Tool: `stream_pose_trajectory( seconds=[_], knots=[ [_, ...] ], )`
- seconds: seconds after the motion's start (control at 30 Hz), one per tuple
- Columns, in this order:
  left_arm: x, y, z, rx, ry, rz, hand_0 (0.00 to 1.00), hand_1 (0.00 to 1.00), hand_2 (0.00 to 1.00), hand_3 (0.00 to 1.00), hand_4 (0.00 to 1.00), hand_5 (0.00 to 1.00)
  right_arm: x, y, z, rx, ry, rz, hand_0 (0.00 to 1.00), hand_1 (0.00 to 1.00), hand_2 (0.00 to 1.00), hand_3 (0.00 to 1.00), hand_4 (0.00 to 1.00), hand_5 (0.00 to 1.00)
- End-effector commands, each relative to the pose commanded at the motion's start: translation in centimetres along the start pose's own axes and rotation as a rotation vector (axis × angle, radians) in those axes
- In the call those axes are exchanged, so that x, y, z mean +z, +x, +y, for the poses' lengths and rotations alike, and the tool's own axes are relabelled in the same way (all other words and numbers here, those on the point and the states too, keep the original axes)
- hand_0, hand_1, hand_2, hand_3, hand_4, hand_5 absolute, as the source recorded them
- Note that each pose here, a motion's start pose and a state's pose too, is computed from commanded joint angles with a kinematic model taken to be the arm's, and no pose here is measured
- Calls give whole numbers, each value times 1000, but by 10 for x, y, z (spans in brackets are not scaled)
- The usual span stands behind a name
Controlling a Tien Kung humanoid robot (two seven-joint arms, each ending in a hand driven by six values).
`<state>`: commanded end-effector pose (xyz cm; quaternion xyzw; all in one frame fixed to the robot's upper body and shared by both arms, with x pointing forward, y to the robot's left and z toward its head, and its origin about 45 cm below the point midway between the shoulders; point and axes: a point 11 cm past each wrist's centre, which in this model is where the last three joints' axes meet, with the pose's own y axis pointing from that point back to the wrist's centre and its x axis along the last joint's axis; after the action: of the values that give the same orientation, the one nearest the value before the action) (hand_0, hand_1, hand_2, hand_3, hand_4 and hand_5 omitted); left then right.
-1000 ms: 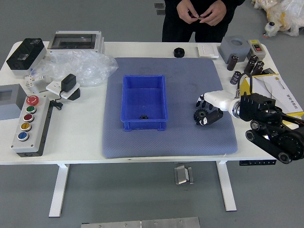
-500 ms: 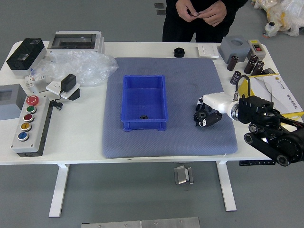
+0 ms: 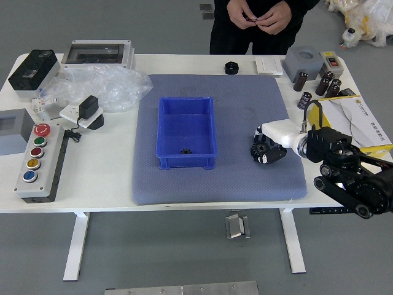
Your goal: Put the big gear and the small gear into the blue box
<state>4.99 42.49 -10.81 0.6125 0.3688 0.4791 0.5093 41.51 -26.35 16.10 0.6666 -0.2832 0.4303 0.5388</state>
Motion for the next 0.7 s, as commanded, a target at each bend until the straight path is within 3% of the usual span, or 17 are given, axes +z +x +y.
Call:
stream_pose_trajectory(
  seconds=[0.03,0.07,0.5,0.7],
  knots=[
    [0,0,0,0,0,0,858,828,812,832,698,303,0,1,0,8,1,1,542,462,552,644,680,233],
    [0,0,0,0,1,-1,858,828,812,832,698,303,-1,2,0,16,2,1,580,450,533,640,596,191],
    [0,1,0,1,2,-3,858,827,812,832,698,303,-2,4,0,48,13,-2,587,441,516,627,557,178],
    [-2,1,0,2,4,-3,858,827,812,832,698,302,1,14,2,67,8,-4,586,442,515,623,550,179]
  ],
)
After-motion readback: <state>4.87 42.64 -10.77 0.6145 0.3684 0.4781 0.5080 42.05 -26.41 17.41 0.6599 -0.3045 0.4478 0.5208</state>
